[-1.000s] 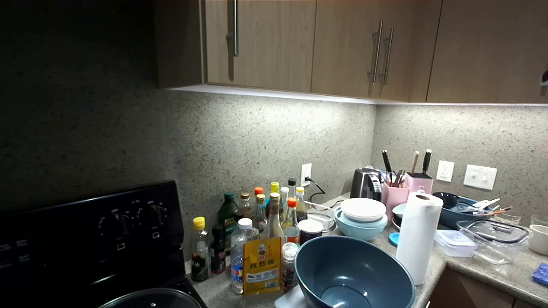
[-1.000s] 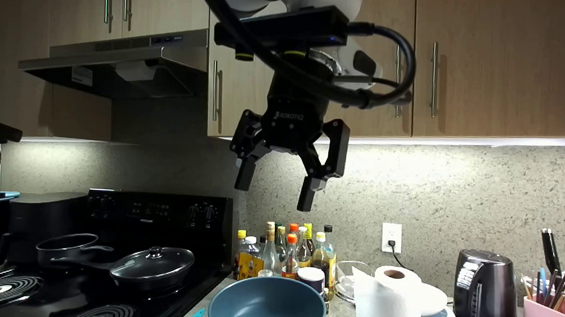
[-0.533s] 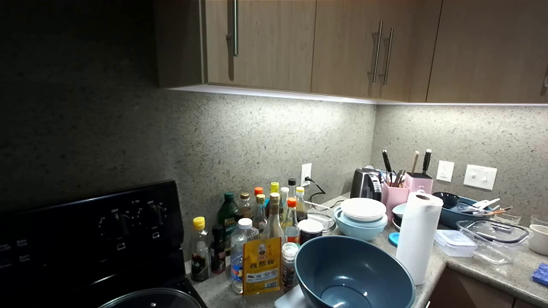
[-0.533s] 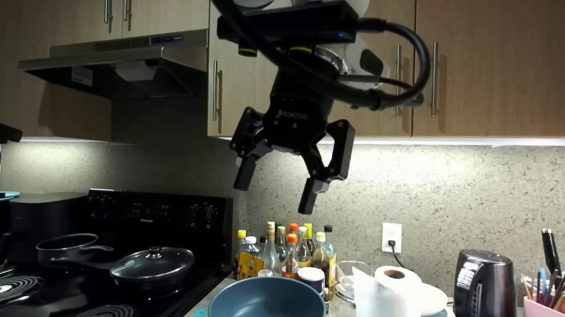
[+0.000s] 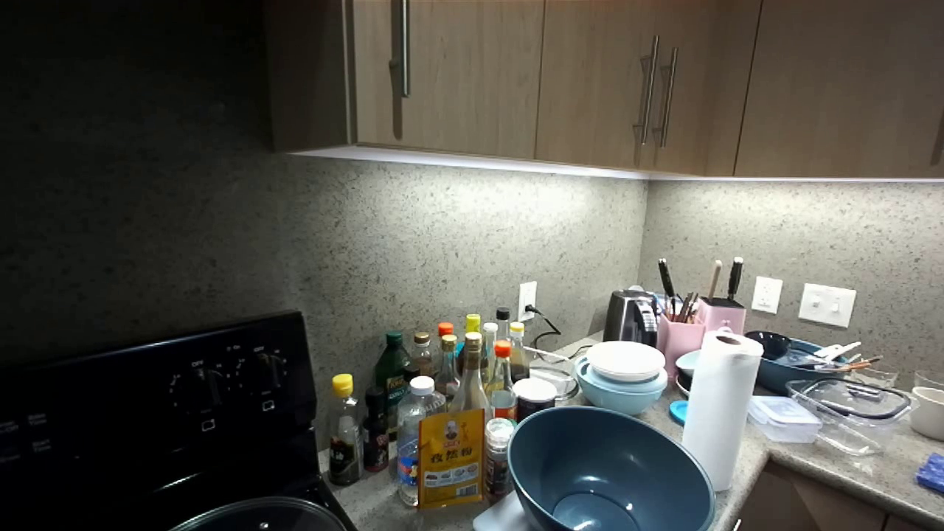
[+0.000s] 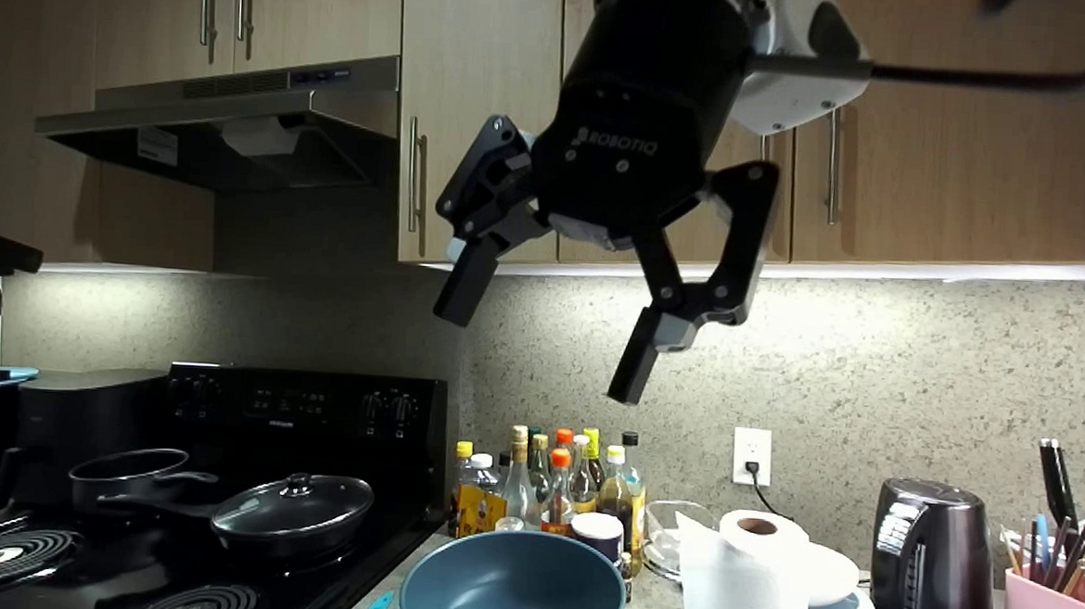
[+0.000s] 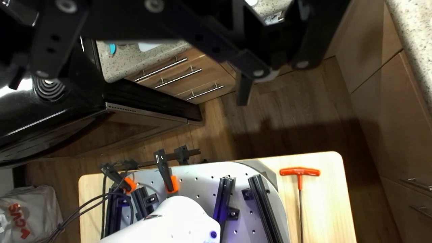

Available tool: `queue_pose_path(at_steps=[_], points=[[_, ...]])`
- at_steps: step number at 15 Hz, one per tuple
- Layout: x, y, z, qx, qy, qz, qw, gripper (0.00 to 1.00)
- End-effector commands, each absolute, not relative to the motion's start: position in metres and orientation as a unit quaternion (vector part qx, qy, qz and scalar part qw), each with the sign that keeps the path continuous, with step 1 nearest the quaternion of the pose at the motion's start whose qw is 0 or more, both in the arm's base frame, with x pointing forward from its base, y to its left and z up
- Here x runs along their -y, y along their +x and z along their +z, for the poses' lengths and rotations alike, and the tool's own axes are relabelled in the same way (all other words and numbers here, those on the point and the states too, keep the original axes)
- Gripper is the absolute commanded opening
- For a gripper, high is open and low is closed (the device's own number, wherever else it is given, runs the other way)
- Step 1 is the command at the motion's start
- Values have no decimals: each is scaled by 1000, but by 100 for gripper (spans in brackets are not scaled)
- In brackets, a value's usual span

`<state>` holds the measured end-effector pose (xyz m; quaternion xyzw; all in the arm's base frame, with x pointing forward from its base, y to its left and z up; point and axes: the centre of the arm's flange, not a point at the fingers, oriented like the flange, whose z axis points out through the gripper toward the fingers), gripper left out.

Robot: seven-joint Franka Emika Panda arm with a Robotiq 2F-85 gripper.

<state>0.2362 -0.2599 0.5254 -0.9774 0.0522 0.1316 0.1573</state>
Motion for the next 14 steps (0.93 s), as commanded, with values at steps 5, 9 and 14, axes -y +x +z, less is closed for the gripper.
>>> queue_pose_path(at_steps=[5,9,14], points=[[272,221,534,-58,-974,143,167,100],[281,221,539,-60,-973,144,171,100],[304,229,553,-63,-976,124,170,100]])
